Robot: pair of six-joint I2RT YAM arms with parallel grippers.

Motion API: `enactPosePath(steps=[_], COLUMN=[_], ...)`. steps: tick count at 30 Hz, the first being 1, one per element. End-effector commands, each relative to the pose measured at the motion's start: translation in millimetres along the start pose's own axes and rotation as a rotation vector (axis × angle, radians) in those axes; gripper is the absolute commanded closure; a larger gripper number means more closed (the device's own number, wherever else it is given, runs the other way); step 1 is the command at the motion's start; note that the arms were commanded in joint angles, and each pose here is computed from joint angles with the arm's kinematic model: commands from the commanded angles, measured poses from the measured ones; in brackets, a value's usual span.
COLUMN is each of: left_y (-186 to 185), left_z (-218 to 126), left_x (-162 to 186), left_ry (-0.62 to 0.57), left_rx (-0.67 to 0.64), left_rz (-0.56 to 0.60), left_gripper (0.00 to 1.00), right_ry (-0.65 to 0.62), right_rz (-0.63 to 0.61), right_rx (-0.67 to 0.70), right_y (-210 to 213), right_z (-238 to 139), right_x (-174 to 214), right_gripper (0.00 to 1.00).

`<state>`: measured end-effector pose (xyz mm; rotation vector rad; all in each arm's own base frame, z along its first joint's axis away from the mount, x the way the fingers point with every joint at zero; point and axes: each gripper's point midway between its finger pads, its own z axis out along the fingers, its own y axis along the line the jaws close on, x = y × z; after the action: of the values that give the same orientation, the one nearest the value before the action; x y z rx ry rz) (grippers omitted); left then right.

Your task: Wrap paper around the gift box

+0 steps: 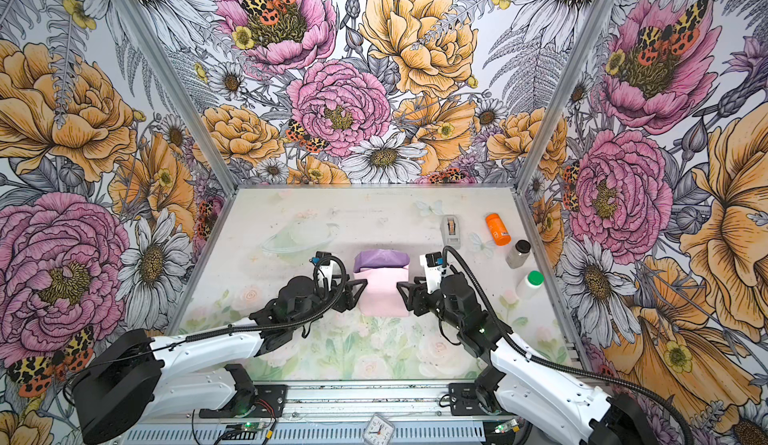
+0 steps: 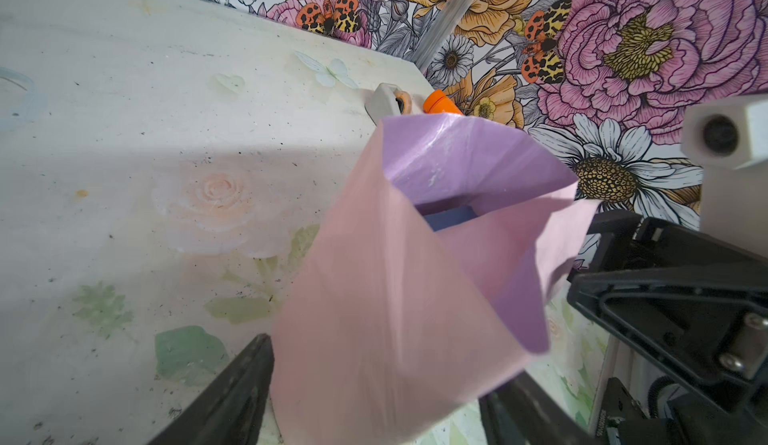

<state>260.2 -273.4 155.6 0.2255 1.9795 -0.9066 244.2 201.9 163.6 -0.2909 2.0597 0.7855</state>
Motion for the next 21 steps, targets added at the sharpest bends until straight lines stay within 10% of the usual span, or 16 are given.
enactPosePath(steps=[1,21], left_y=[-4.1,39.3], left_z=[7.7,2.5], left_x=[-4.2,50.6], left_ry=[0.019,0.249], left_rx=[0.013,-0.225], left_rz=[-0.022,-0.101], left_gripper=[0.23,0.25], right_ry=[-0.041,0.261], right_rz=[-0.017,0.19], right_rx=[-0.012,0.235], right_y=[5.7,-55.8], right_z=[3.6,5.6], right_x=[-22.5,60.0], right_gripper=[0.36,0.4])
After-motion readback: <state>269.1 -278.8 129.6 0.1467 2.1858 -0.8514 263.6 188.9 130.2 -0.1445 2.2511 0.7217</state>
